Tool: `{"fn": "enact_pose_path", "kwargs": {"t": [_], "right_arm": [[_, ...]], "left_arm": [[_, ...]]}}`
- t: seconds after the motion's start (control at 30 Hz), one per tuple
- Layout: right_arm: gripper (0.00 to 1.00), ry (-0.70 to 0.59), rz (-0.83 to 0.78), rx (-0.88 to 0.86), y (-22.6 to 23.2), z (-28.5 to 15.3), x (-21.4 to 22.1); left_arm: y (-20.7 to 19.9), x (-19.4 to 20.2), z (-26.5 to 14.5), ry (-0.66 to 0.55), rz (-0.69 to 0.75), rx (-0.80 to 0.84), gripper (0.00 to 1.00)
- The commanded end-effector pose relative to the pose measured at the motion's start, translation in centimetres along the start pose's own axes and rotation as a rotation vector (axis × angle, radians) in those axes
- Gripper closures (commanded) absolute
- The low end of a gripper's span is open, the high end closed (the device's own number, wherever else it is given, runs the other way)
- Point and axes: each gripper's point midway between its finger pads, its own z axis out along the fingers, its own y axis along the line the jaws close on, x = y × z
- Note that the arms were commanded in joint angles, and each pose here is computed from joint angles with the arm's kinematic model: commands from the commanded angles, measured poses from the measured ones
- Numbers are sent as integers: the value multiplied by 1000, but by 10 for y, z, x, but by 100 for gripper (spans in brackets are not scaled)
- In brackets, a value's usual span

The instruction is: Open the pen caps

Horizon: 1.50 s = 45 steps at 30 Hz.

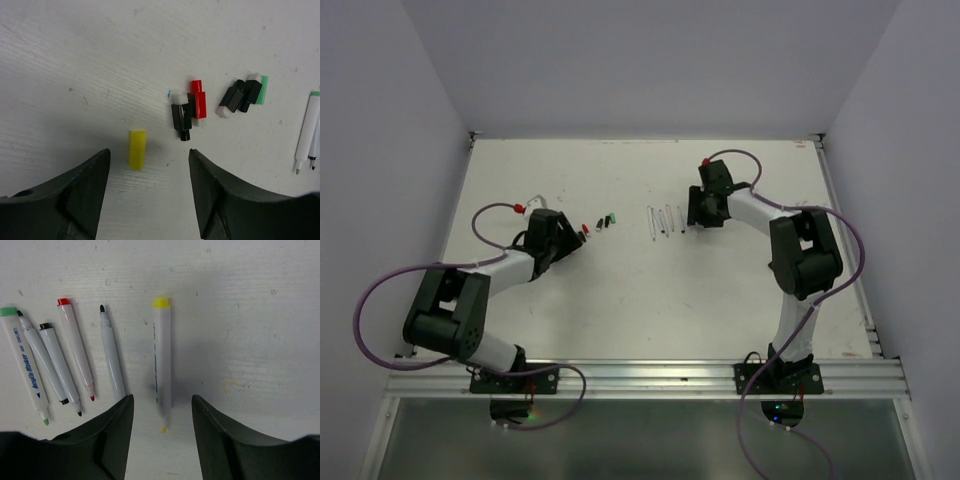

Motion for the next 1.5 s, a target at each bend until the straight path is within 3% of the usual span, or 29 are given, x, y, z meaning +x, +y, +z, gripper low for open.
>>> {"fn": "enact_pose_path", "kwargs": {"t": [0.0,0.13,0.3,0.57,0.73,0.9,1.27,1.47], "right_arm": [[46,-146,49,8,7,-46,-48],[29,-237,179,117,-14,-72,-71],[27,-236,493,224,-62,-77,-82],[34,-334,820,621,-178,-102,-49],[36,-337,852,826,-222,-123,-23],[40,-279,886,916,-246,-121,5],[43,-313,887,912,-260,-130,17],[43,-268,887,884,-263,-111,29]], "left_arm": [[3,-19,-15,-51,-1,-34,33],[-5,-28,-29,-73,15,3,32],[-24,-33,-47,-78,23,107,33],[-48,-21,-56,-30,58,180,34],[-53,-6,-56,2,88,160,34],[-67,1,-52,30,102,175,34],[-75,6,-47,45,128,180,34],[-76,10,-47,52,124,189,34]]}}
